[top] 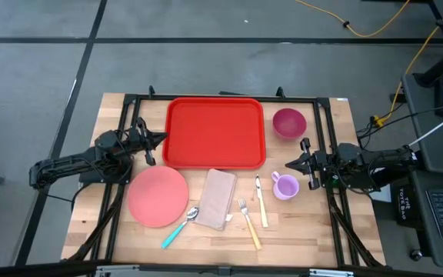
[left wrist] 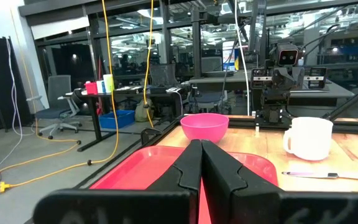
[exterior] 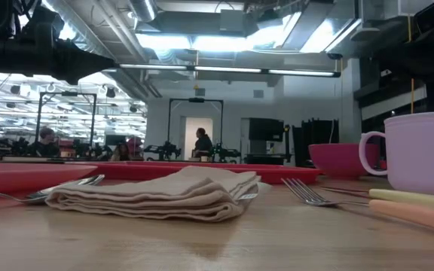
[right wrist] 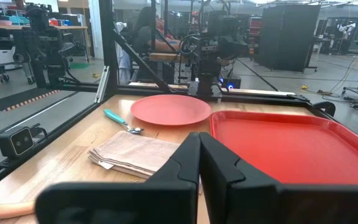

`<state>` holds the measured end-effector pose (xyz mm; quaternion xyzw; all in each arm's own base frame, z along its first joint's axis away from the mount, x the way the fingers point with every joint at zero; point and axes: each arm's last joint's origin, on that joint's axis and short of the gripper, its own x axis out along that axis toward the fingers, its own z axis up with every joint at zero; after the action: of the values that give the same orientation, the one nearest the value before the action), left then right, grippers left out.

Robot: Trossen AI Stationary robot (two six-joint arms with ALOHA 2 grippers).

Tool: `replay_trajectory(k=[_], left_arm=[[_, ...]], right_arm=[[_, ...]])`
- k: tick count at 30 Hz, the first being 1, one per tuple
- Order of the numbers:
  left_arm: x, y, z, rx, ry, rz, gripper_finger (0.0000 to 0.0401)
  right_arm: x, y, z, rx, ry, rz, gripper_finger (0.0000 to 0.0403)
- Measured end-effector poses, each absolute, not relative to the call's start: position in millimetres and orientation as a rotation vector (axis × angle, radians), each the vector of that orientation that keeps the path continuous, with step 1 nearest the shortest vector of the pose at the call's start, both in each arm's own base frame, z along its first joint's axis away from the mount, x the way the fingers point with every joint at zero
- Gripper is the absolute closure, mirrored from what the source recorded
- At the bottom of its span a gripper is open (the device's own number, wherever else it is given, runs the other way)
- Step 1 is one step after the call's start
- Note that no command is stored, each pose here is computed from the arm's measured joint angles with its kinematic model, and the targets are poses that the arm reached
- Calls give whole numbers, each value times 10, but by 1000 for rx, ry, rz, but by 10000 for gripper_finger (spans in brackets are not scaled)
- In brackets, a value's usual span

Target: Set up tray

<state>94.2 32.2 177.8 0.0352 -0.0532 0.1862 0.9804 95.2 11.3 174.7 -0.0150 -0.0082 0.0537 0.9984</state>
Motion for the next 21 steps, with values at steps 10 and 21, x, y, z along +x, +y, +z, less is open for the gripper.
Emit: replay_trajectory(k=[10,21], left_arm=[[942,322,1778,71,-107,375,397],[942,322,1779,71,-107,374,397]], right_arm=[[952,113,1747,-30,-16,108,392],[953,98,1748,-29,-16,54,392]])
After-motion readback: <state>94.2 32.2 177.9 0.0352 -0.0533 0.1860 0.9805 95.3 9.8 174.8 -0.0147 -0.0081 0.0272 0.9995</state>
